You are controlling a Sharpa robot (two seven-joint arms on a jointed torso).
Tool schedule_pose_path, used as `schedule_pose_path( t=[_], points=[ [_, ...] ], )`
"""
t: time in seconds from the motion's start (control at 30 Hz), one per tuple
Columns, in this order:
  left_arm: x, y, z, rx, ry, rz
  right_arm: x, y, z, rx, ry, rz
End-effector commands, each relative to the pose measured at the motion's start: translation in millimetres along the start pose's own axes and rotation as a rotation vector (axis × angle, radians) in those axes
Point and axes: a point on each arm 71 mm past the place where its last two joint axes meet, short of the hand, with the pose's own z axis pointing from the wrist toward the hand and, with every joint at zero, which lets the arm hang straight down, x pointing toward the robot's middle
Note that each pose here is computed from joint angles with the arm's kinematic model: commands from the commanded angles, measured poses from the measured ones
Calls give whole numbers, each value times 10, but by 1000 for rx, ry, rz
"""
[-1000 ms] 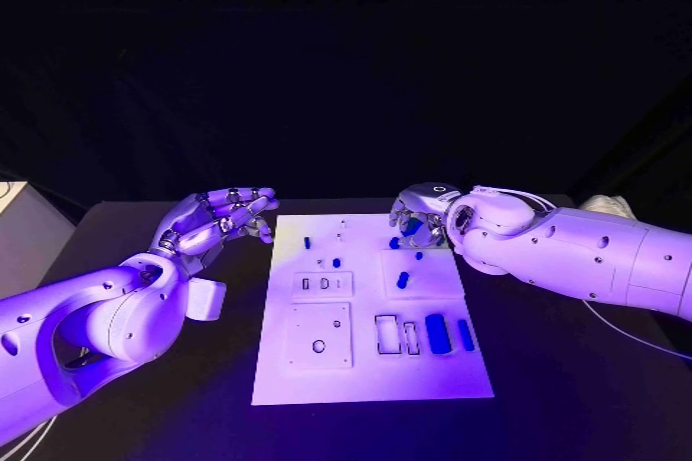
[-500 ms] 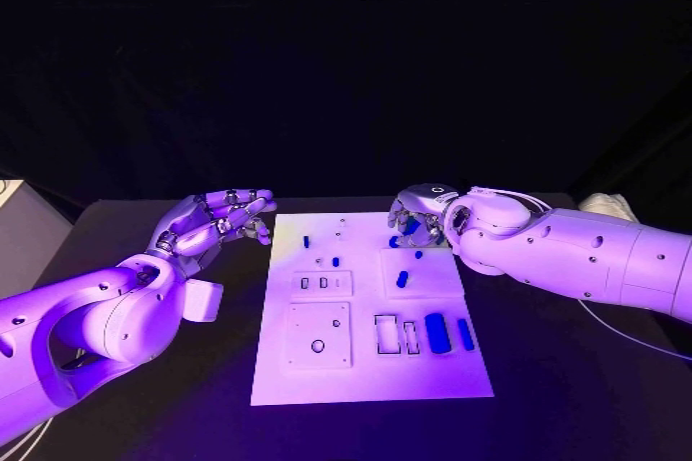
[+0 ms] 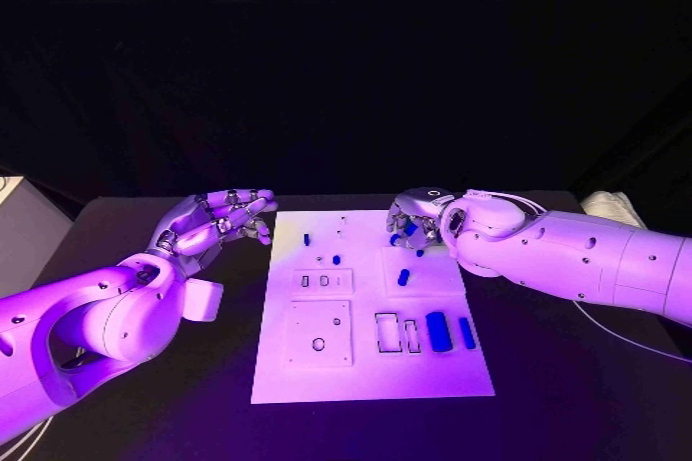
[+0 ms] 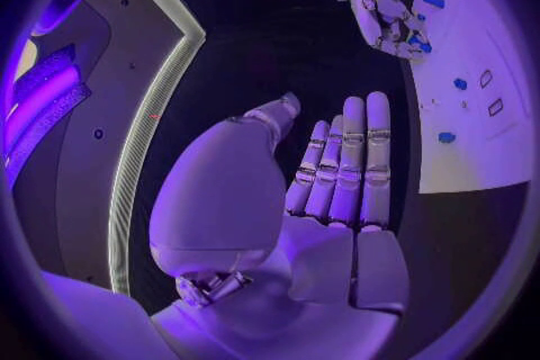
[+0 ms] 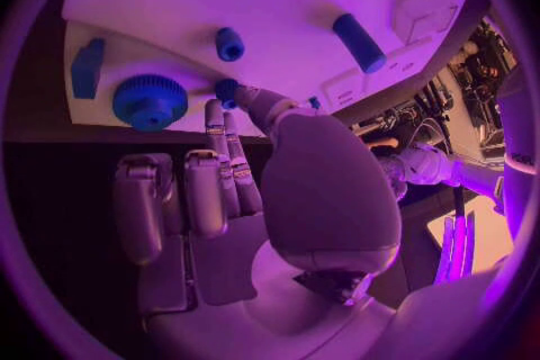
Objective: Assemble the parts on the task board
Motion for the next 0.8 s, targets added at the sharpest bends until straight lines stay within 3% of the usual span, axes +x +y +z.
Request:
schedule_pose_path(
  t=[0.03, 0.43, 0.8],
  points=[
    [23, -11, 3, 3, 24, -8, 27, 12, 5, -1, 22, -3],
    [14, -7, 5, -2, 23, -8, 43, 13, 10, 1, 19, -4],
    [7, -3, 7, -6, 22, -7, -21, 12, 5, 15, -77, -8]
  ],
)
